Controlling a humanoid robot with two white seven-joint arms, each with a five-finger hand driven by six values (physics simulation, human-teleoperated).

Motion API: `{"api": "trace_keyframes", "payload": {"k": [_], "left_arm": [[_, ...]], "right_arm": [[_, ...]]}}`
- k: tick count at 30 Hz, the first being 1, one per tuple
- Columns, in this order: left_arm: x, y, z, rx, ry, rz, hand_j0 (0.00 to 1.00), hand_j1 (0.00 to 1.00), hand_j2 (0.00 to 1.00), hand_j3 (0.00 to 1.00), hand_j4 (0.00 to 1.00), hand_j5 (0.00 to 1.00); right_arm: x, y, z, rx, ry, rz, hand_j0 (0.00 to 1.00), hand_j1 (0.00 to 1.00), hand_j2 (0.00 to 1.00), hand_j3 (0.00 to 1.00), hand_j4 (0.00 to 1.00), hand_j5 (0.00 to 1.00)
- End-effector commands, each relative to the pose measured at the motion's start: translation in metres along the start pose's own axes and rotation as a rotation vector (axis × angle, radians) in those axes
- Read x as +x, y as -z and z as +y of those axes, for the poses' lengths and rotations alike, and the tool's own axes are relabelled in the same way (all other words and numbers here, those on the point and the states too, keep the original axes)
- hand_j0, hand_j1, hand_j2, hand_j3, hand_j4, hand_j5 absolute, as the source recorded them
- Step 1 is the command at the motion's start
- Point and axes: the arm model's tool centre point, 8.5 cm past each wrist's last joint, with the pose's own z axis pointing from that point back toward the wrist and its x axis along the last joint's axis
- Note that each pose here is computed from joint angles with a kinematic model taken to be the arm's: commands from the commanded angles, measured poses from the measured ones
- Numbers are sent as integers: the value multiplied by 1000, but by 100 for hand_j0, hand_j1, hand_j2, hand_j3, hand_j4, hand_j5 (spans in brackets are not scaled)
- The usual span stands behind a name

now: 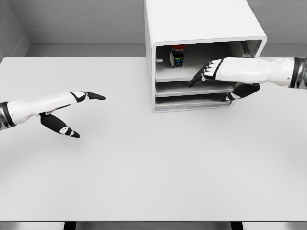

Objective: Slide open multi-storey tabletop storage cabinets and put open load switch and slide close multi-storey tabletop storage cabinets

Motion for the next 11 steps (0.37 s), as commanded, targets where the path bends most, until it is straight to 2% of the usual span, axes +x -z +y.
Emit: {"api": "trace_keyframes", "payload": {"k": [1, 2, 4, 5, 6, 7, 9, 11], "left_arm": [[1, -1, 3, 13, -2, -2, 100, 100, 100, 100, 100, 100], [1, 0, 4, 13, 0, -3, 100, 100, 100, 100, 100, 100], [1, -1, 4, 12, 0, -2, 100, 100, 100, 100, 100, 100], [1, 0, 4, 13, 0, -3, 100, 100, 100, 100, 100, 100], [1, 0, 4, 13, 0, -3, 100, 100, 100, 100, 100, 100], [1, 0, 4, 13, 0, -3, 100, 100, 100, 100, 100, 100], [1, 0, 4, 13, 0, -3, 100, 100, 100, 100, 100, 100], [1, 0, 4, 13, 0, -3, 100, 100, 100, 100, 100, 100]], "right_arm": [[12, -11, -4, 8, -24, -5, 86, 86, 86, 86, 86, 86], [15, -17, -4, 8, -31, -2, 86, 86, 86, 86, 86, 86], [10, -43, -3, 1, -22, 61, 86, 86, 86, 86, 86, 86], [7, -56, 5, 5, -2, 96, 86, 86, 86, 86, 86, 86], [4, -65, 23, 53, 26, 123, 87, 87, 87, 87, 87, 87], [3, -68, 31, 75, 40, 132, 87, 87, 87, 87, 87, 87], [1, -81, 38, 98, 54, 164, 88, 88, 88, 88, 88, 88], [0, -104, 37, 116, 53, 222, 88, 88, 88, 88, 88, 88]]}}
